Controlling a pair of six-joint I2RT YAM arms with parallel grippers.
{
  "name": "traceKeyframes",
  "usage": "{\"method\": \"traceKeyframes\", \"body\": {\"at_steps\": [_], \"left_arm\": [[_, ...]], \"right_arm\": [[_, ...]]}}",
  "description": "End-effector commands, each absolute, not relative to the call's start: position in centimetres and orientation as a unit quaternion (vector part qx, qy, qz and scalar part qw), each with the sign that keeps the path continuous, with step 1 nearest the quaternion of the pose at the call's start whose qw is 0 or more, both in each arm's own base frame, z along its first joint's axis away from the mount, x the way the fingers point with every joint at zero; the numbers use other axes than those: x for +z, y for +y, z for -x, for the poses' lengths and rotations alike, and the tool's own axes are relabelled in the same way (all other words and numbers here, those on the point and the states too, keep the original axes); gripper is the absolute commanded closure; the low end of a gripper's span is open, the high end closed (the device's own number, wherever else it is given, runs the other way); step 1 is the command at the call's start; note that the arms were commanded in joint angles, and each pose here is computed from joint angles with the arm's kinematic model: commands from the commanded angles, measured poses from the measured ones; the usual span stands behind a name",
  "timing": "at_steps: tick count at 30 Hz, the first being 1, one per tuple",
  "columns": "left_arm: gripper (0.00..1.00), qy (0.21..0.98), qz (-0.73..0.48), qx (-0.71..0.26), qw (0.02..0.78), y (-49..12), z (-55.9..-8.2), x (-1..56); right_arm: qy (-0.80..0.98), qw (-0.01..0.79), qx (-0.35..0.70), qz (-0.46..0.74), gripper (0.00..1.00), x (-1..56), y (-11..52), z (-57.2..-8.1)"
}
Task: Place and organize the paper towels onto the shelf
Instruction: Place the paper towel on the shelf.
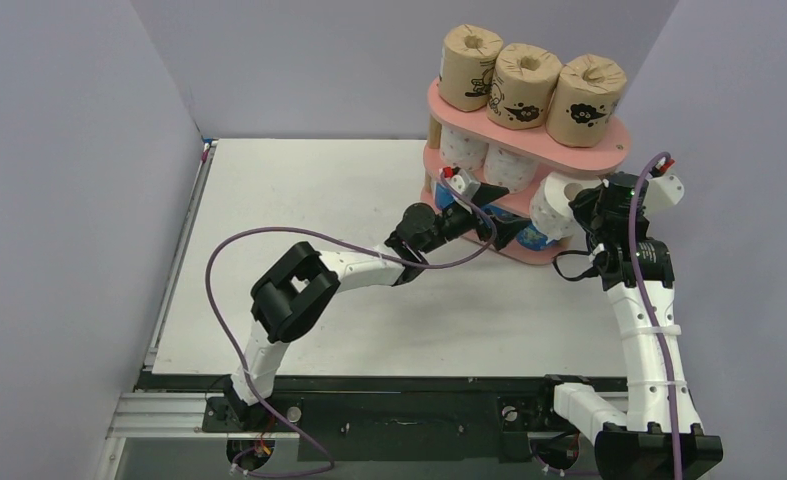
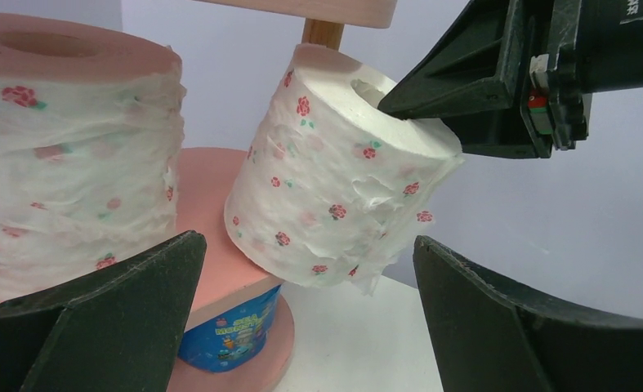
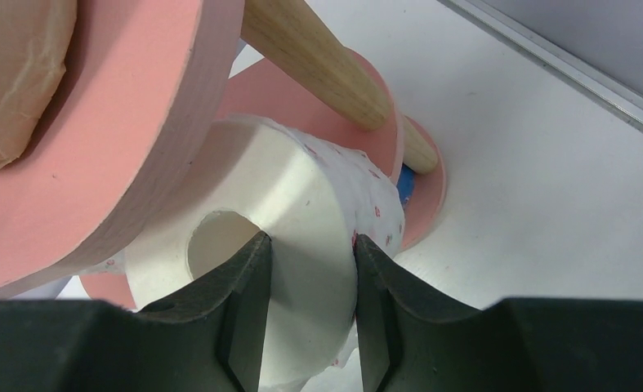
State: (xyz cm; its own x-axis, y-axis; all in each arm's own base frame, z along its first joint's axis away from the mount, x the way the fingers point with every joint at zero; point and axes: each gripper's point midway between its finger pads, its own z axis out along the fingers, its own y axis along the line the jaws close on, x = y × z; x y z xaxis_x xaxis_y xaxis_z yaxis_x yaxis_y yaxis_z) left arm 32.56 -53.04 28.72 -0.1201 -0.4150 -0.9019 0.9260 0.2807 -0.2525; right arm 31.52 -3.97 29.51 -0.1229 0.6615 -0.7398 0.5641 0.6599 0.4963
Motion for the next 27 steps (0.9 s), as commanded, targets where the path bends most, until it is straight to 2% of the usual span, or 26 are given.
{"method": "traceKeyframes", "body": {"at_steps": [1, 5, 20, 24, 27], "left_arm": [[0.0, 0.489, -0.269, -0.561, 0.612, -54.5, -31.9, 30.0], [0.05, 0.495, -0.277, -0.563, 0.601, -55.5, -32.0, 29.4], [0.1, 0.504, -0.283, -0.56, 0.594, -57.8, -32.3, 28.7], [0.12, 0.509, -0.274, -0.558, 0.595, -58.0, -32.6, 28.6], [0.13, 0.513, -0.264, -0.556, 0.598, -58.0, -33.0, 28.6]], "right_arm": [[0.717, 0.556, 0.088, -0.411, 0.71, 32.5, -3.5, -33.3], [0.719, 0.554, 0.097, -0.409, 0.71, 32.6, -3.2, -33.5], [0.725, 0.548, 0.126, -0.398, 0.64, 32.9, -2.1, -33.8], [0.724, 0.548, 0.13, -0.399, 0.61, 33.1, -2.0, -33.7], [0.724, 0.547, 0.138, -0.397, 0.51, 33.3, -1.7, -33.7]]}}
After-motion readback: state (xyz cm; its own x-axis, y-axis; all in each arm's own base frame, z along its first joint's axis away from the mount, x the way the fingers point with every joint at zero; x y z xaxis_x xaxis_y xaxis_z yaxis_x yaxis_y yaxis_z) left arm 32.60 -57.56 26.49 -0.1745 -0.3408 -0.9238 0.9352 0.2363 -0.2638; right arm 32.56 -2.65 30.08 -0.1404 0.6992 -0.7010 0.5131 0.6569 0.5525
